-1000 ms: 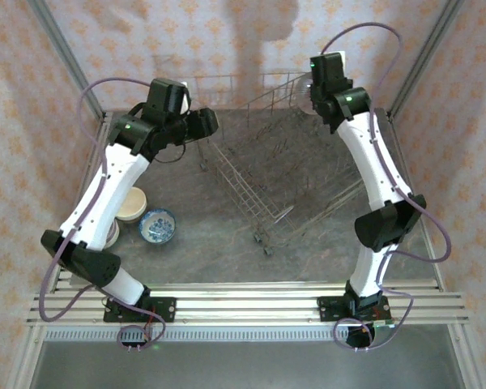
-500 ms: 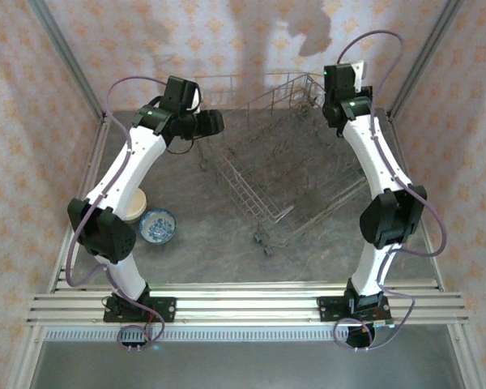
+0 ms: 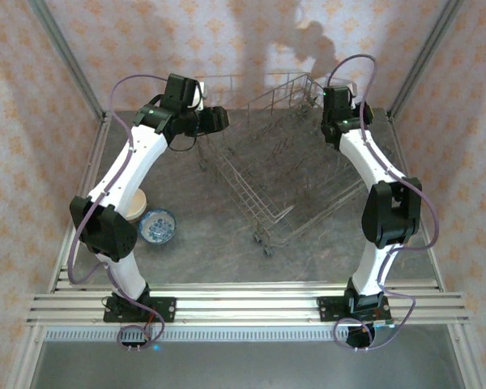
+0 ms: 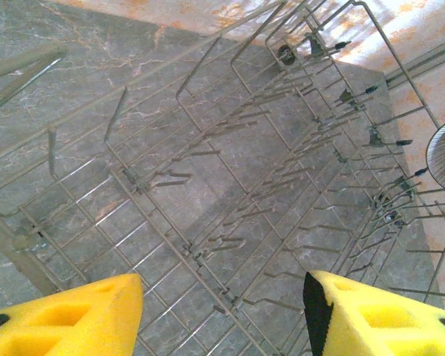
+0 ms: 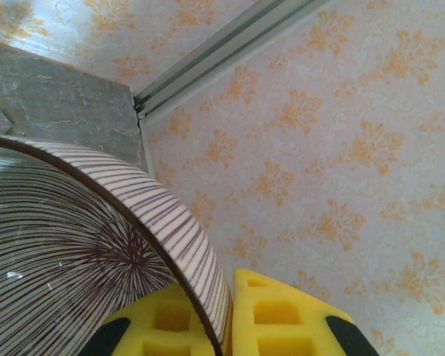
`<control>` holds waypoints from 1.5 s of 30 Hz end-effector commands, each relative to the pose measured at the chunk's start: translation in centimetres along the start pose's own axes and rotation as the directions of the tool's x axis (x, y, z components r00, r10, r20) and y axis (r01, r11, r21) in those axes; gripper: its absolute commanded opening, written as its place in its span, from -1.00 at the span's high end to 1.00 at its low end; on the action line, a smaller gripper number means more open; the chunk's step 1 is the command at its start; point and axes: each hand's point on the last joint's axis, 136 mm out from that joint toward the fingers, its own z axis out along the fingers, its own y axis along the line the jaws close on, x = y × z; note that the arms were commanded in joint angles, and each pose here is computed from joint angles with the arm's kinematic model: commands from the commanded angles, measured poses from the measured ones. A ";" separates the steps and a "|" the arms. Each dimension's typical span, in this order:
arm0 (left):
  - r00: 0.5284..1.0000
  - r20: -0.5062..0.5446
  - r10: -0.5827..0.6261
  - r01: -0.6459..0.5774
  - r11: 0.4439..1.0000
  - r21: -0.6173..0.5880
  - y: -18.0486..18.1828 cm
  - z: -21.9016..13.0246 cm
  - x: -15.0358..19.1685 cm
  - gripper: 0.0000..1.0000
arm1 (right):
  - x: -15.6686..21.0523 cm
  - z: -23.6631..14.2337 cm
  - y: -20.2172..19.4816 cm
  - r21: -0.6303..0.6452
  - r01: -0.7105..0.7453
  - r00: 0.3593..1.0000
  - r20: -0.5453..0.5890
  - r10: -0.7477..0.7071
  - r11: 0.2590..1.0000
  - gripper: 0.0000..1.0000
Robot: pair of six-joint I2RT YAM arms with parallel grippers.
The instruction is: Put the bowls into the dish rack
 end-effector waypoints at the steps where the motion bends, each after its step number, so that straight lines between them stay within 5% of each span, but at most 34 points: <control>1: 0.999 0.020 0.026 -0.026 0.999 0.034 -0.6 -0.6 -0.2 -0.21 | -1.7 -1.0 -3.3 0.087 -0.020 0.997 0.071 0.014 0.996 1.00; 45: 0.998 -0.014 0.057 -0.056 0.998 0.040 0.1 -0.6 1.8 -0.21 | 2.1 0.6 2.6 0.165 0.276 0.956 0.056 -0.288 0.947 1.00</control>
